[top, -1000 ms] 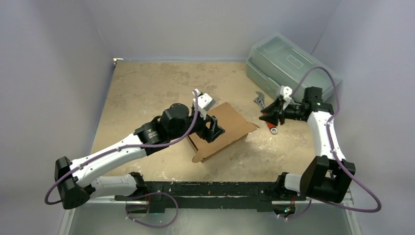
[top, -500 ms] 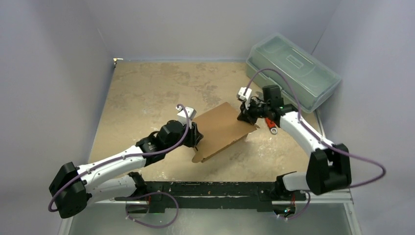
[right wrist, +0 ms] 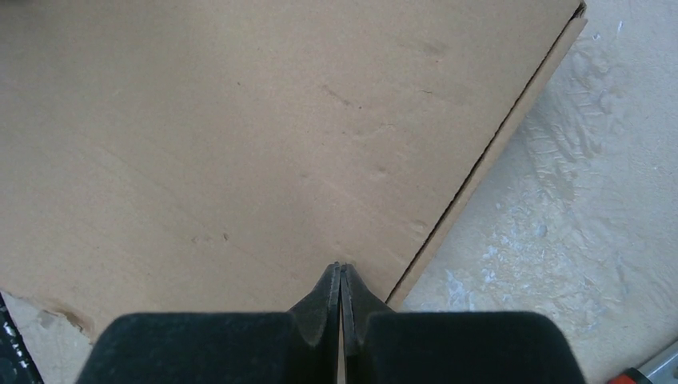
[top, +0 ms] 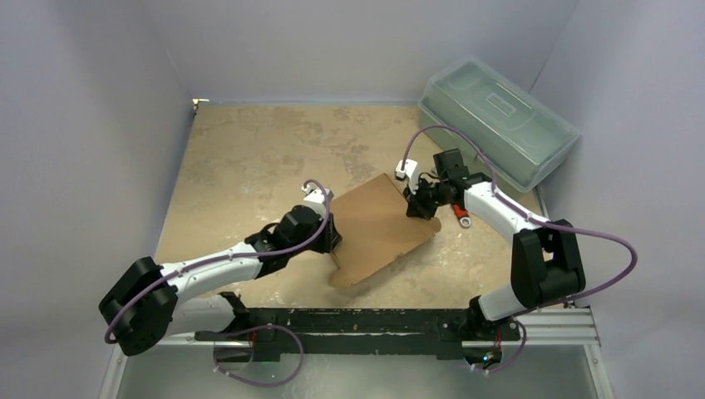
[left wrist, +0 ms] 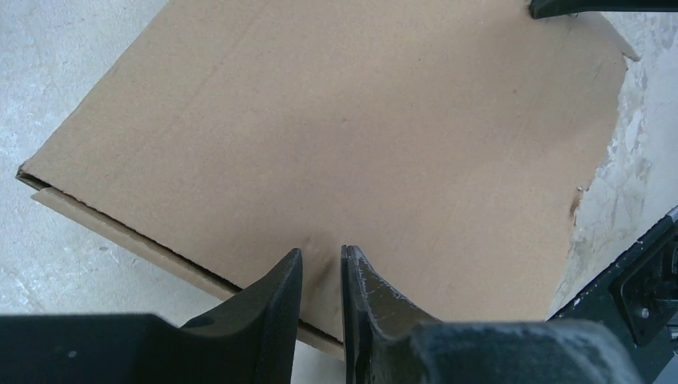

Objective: Fold the paper box
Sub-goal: Close the paper box at the center of the board.

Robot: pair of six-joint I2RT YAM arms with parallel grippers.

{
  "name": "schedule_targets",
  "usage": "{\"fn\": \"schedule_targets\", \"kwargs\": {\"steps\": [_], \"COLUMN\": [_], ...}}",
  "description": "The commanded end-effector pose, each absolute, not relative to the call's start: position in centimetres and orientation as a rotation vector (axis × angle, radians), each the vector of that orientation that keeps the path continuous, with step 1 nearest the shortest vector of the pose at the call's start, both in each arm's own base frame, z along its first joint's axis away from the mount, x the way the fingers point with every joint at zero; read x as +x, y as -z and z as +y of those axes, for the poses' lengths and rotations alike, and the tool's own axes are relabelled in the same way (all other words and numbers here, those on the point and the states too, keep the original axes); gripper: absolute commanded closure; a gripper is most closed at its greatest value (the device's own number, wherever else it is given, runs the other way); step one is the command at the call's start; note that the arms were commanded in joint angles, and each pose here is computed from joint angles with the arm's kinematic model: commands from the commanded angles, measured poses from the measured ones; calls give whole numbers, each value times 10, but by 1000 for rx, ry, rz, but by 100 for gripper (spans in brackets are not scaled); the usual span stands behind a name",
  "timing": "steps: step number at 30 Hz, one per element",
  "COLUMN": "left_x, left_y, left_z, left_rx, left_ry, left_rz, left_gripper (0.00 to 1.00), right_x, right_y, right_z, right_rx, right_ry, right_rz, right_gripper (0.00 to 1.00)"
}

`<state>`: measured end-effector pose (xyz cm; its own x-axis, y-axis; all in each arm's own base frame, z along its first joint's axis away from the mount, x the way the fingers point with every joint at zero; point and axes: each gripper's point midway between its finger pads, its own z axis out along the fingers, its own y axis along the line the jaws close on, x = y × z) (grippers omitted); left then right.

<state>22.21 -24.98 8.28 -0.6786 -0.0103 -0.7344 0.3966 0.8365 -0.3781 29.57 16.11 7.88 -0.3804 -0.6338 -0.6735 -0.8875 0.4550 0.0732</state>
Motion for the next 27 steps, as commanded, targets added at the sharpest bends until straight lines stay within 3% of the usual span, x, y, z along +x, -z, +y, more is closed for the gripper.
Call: {"fn": "schedule_targets", "kwargs": {"steps": [1,7,12,16,20,27], "left_x": [223,229,225,210,198,192], "left_y": [-74,-135,-178,-161,-143,-123], "left_z": [-249,-254,-235,-220,-214,-211], "left_rx": [247,215,102,-25,-122,-196], "left_ry": [691,782,829,909,1008,1070], "left_rz": [2262,2109,1968,1943,1928,1925], "left_gripper": [77,67,45,27,22,17], "right_x": [297,275,280,298,316,319], "right_y": [-98,-144,-151,-146,-138,-107], "right_z": [165,186,179,161,147,156], "right_rx": [-1280,-1310,-1220,-1049,-870,-794], "right_ry": [-595,-761,-809,-808,-799,-982], "right_rz": [2095,1891,1886,1974,2053,2170], "right_gripper": [97,91,83,71,48,43]}}
